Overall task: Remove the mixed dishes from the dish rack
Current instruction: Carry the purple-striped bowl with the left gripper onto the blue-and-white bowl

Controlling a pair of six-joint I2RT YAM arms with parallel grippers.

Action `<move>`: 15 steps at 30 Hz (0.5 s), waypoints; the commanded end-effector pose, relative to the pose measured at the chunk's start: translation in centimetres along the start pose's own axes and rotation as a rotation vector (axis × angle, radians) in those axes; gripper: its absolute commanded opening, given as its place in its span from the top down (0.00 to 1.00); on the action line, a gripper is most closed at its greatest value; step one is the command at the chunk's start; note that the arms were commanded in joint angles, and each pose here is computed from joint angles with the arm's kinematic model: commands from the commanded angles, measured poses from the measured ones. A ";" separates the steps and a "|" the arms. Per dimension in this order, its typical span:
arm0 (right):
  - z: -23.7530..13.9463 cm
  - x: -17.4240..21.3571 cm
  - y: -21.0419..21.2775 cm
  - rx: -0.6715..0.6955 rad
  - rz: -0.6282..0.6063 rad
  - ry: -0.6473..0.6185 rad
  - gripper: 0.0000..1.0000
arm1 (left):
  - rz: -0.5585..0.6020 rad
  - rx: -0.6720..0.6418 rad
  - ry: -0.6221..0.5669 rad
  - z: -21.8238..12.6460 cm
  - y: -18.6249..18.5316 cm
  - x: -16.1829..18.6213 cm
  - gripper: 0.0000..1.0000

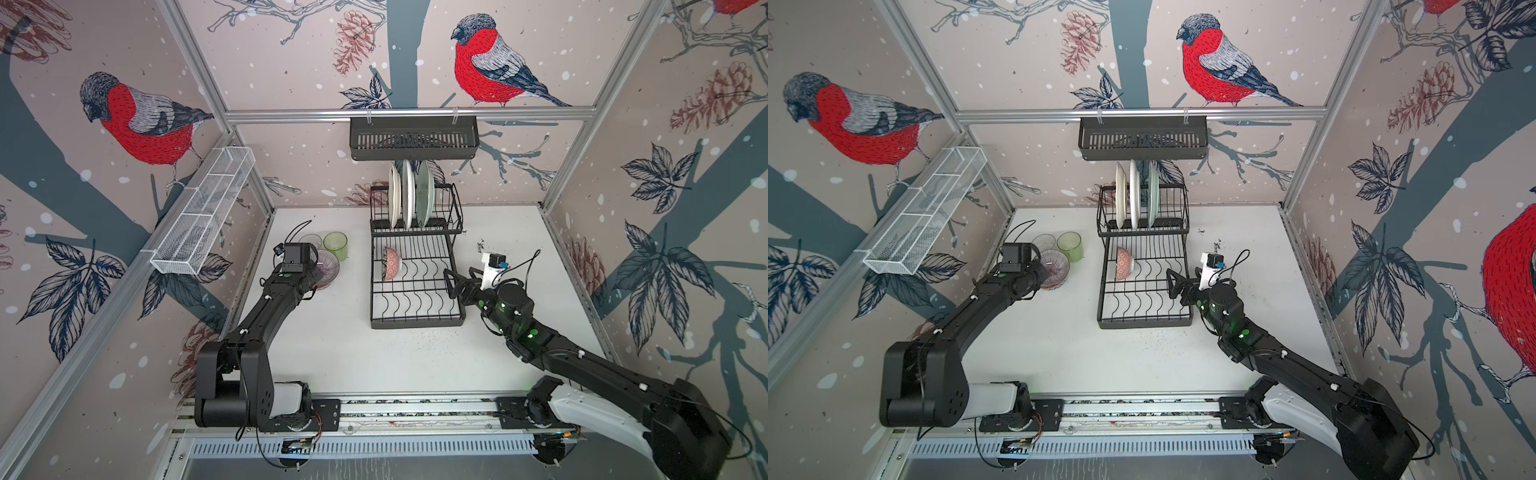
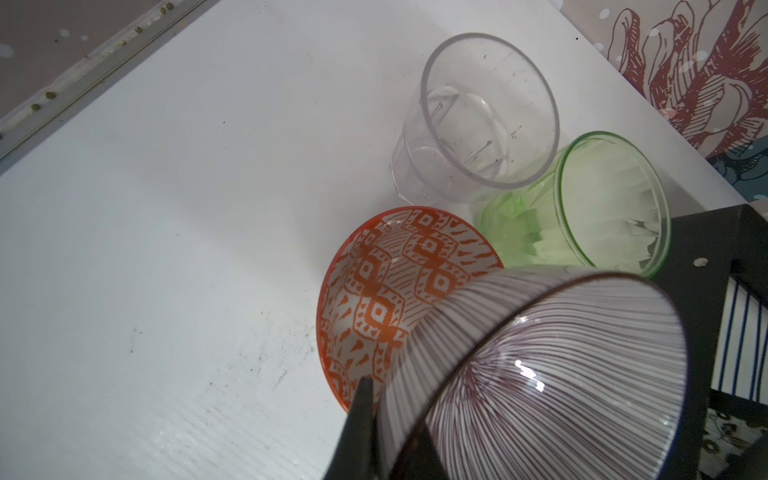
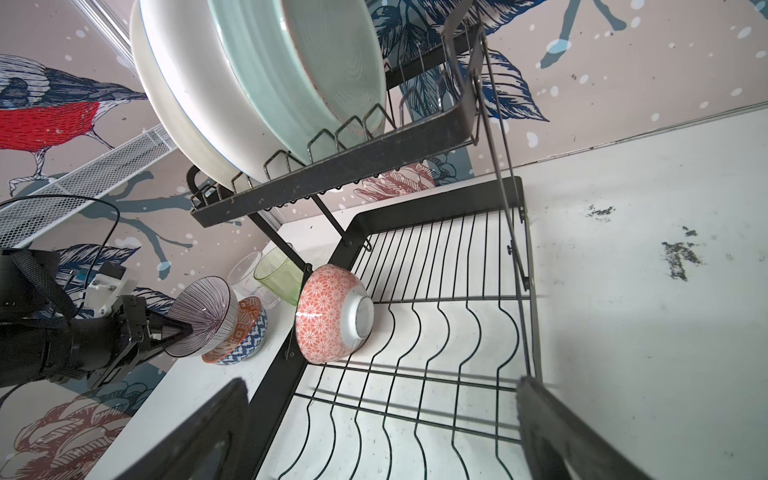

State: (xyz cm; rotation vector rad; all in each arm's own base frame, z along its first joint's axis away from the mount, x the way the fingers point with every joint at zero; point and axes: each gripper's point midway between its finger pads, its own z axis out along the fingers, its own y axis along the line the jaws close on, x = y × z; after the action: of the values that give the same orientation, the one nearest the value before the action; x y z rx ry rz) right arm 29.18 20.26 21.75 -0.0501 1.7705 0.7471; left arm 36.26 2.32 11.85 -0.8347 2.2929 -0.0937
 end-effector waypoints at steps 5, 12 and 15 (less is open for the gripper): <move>0.0 -0.4 -0.1 0.006 -0.006 -0.001 0.01 | 0.012 -0.030 -0.043 0.3 0.1 -1.4 1.00; 0.2 -0.1 -0.6 0.015 0.014 0.008 0.00 | 0.012 -0.044 -0.006 1.2 0.3 -0.6 1.00; 0.2 0.0 -0.7 0.015 0.018 0.011 0.01 | 0.019 -0.051 0.010 1.5 0.3 -0.5 1.00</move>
State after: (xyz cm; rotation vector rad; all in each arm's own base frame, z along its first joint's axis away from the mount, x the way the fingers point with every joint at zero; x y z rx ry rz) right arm 29.59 19.65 21.10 -0.0353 1.7976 0.7254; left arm 36.72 2.88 10.36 -0.8503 2.3353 -0.0348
